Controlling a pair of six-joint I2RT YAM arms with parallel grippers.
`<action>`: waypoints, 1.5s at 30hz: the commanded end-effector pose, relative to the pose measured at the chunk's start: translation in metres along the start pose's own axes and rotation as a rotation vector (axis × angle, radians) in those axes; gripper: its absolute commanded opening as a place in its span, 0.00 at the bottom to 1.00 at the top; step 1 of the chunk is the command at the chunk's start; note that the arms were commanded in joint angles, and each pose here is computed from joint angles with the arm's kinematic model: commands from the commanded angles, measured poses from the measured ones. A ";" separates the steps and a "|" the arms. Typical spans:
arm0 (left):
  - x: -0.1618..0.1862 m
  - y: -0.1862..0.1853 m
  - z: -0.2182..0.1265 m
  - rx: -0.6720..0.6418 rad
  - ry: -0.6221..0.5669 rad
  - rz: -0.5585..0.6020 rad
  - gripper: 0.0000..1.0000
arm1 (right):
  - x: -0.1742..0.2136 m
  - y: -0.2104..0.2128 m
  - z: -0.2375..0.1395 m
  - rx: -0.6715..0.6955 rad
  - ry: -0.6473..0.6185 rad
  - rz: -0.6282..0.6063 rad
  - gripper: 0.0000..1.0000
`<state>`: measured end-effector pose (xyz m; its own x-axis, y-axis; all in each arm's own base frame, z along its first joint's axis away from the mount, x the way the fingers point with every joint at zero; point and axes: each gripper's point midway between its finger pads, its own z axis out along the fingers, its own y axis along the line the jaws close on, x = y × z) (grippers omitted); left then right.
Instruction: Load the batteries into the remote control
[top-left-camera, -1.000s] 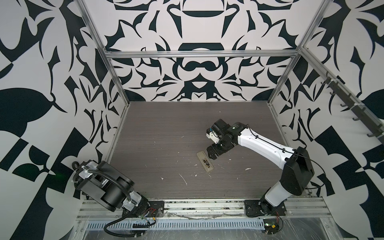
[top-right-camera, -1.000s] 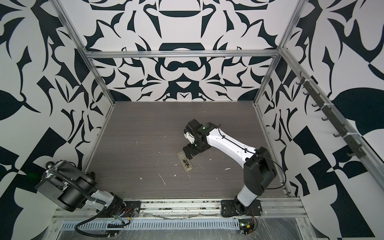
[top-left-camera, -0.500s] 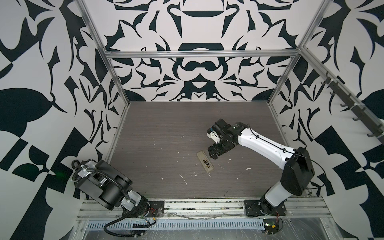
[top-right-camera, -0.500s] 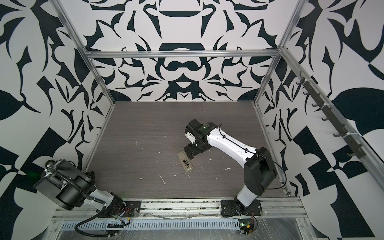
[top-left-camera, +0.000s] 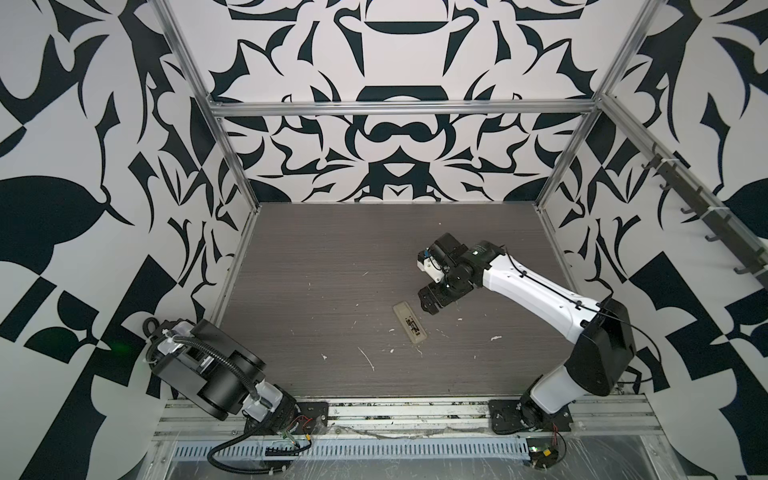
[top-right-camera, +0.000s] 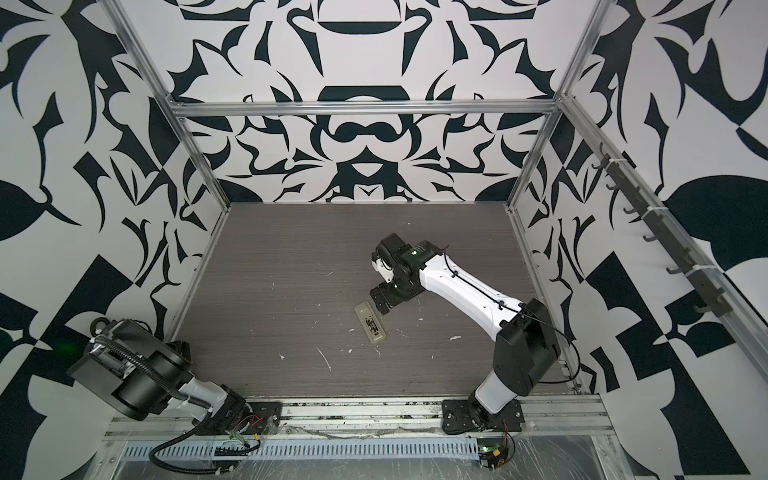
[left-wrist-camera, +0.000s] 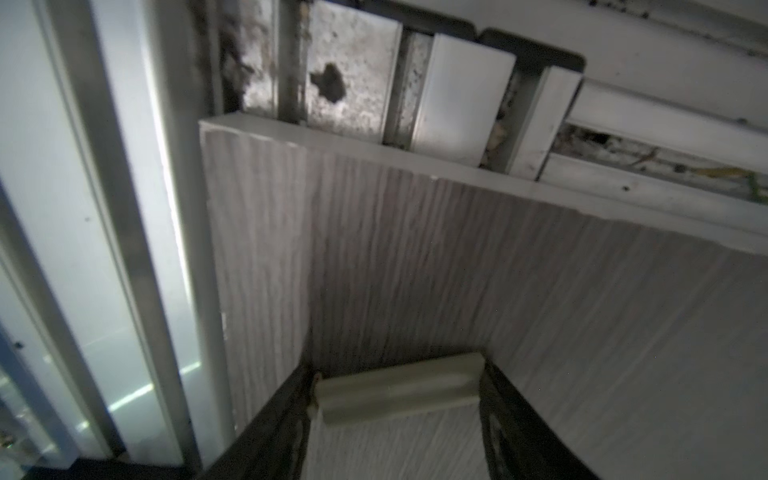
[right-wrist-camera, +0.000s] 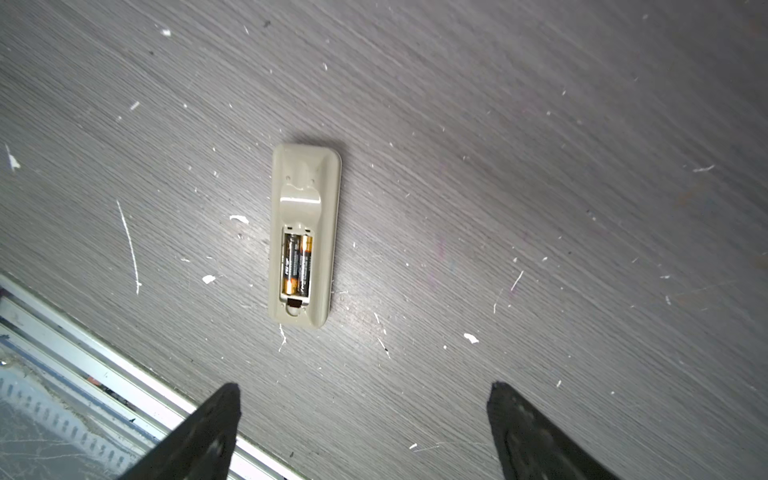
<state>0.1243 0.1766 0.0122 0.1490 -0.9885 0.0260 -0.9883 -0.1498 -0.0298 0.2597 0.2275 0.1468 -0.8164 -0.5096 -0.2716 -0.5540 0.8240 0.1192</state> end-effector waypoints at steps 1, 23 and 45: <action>0.018 0.000 0.008 -0.002 0.051 0.033 0.64 | -0.006 -0.004 -0.013 0.018 -0.035 -0.010 0.96; 0.216 -0.091 0.005 0.036 -0.037 0.396 0.62 | -0.007 -0.007 -0.032 0.011 -0.122 -0.002 0.96; 0.392 -0.125 -0.032 0.185 0.019 0.729 0.77 | 0.004 -0.007 -0.048 0.008 -0.201 -0.005 0.96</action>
<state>0.3038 -0.1934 0.0352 -0.5196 -0.8542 -0.0199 -0.8354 0.5129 -0.1975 0.2497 0.2092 0.1802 -0.7798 -0.4694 -0.4141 -0.5572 0.8221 0.1173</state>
